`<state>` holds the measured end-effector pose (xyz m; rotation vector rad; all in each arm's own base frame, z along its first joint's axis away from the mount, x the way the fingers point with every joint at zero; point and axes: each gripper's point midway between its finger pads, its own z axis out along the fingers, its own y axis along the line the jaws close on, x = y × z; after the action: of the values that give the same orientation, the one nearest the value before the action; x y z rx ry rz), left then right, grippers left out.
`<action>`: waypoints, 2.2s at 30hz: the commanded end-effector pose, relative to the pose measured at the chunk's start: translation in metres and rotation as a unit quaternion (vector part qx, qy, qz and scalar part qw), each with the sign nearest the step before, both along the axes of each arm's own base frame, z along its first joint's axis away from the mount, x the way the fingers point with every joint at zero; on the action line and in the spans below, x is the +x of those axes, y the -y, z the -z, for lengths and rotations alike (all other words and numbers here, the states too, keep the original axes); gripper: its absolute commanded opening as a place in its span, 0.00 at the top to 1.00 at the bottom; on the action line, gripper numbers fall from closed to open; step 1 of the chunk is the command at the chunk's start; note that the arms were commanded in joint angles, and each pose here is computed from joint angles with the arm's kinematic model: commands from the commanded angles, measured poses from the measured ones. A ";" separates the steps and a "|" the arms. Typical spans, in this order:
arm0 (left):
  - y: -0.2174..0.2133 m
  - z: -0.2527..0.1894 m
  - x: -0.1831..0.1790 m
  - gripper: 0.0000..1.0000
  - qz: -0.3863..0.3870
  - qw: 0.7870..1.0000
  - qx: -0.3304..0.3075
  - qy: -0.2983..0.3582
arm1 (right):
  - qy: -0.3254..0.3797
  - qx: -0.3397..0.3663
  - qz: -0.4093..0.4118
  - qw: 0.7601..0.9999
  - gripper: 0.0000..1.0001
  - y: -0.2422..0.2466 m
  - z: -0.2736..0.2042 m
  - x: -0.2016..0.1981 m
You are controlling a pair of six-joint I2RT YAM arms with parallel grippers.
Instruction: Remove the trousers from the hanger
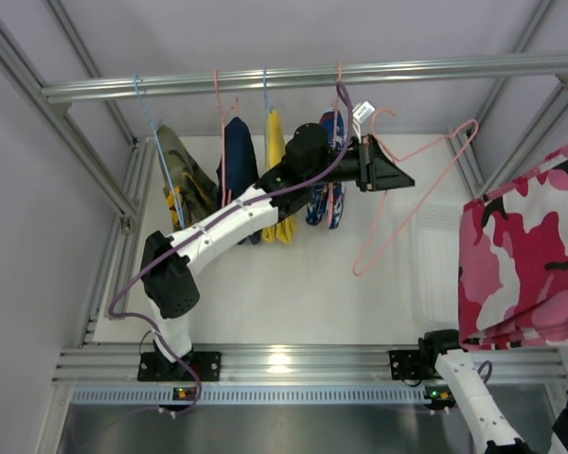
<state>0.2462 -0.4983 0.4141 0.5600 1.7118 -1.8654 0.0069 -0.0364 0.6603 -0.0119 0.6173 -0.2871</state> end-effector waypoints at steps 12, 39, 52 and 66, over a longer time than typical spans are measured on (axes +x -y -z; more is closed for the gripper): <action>-0.025 -0.068 -0.008 1.00 -0.007 0.995 -0.084 0.051 | -0.415 -0.014 0.337 0.845 1.00 0.087 0.206 0.156; -0.029 -0.104 0.008 1.00 -0.022 0.990 -0.131 0.055 | -0.646 -0.092 0.331 0.682 0.83 0.086 0.439 0.189; -0.032 -0.127 0.005 1.00 -0.018 0.984 -0.163 0.075 | -0.757 -0.059 0.201 0.619 0.67 0.101 0.521 0.261; -0.031 -0.118 0.000 1.00 -0.011 0.986 -0.152 0.069 | -0.548 0.000 0.073 0.833 0.12 0.027 0.356 0.206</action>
<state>0.2632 -0.4797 0.4966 0.4676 1.4815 -1.9591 0.2399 -0.0824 0.2609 -0.2120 1.9098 -0.5205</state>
